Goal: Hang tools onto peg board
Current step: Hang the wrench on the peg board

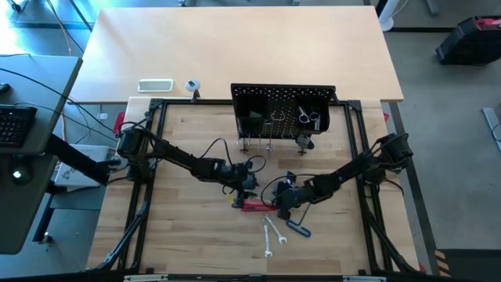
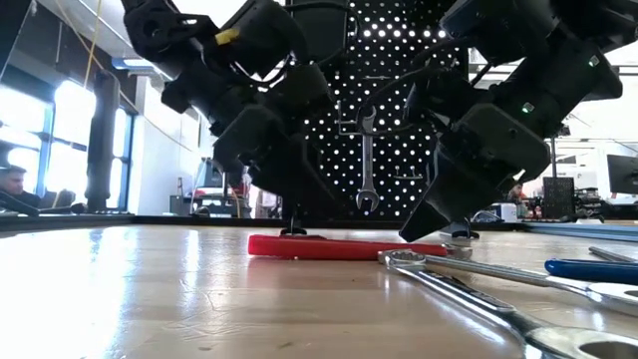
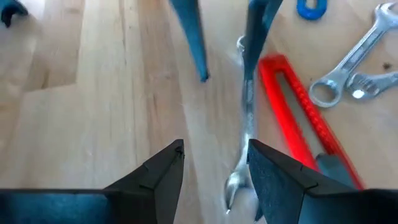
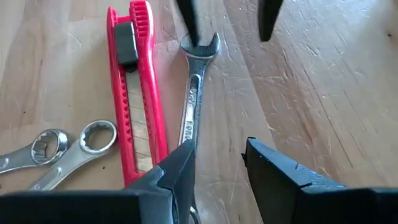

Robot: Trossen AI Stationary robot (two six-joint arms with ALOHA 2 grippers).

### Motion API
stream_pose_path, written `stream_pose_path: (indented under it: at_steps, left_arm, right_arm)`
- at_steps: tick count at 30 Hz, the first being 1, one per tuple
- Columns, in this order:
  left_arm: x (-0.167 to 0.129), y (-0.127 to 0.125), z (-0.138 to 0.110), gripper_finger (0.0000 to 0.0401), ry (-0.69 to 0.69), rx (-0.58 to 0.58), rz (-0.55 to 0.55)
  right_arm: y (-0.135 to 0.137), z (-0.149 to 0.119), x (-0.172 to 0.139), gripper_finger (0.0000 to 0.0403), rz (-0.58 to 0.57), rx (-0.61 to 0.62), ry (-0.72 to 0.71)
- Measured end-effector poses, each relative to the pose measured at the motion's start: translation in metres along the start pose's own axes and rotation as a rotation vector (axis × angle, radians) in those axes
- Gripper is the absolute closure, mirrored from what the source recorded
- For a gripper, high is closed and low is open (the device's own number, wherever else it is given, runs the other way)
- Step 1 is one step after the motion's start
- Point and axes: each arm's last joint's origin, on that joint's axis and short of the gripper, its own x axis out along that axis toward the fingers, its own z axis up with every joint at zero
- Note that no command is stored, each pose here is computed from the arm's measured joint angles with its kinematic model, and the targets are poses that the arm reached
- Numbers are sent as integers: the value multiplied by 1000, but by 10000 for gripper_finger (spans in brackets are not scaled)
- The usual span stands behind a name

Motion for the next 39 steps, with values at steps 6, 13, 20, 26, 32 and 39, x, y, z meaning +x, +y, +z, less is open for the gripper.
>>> stream_pose_path:
  at_steps: [6,13,20,26,32,39]
  left_arm:
    - [5,7,-6,230,20,-19,-49]
    - [6,7,-8,230,14,-19,-114]
    - [6,6,-8,230,17,-19,-116]
    - [6,7,-11,230,47,-21,-92]
    - [6,15,-12,230,54,-32,-39]
    - [6,15,-12,230,50,-27,-75]
  right_arm:
    - [1,0,0,266,4,-1,2]
    - [0,-2,4,266,11,1,13]
    - [-3,-4,11,266,-66,27,-8]
    - [-6,-4,10,269,-132,11,-35]
    - [-4,-2,9,269,-89,5,-48]
    - [-3,5,1,269,-77,-8,-73]
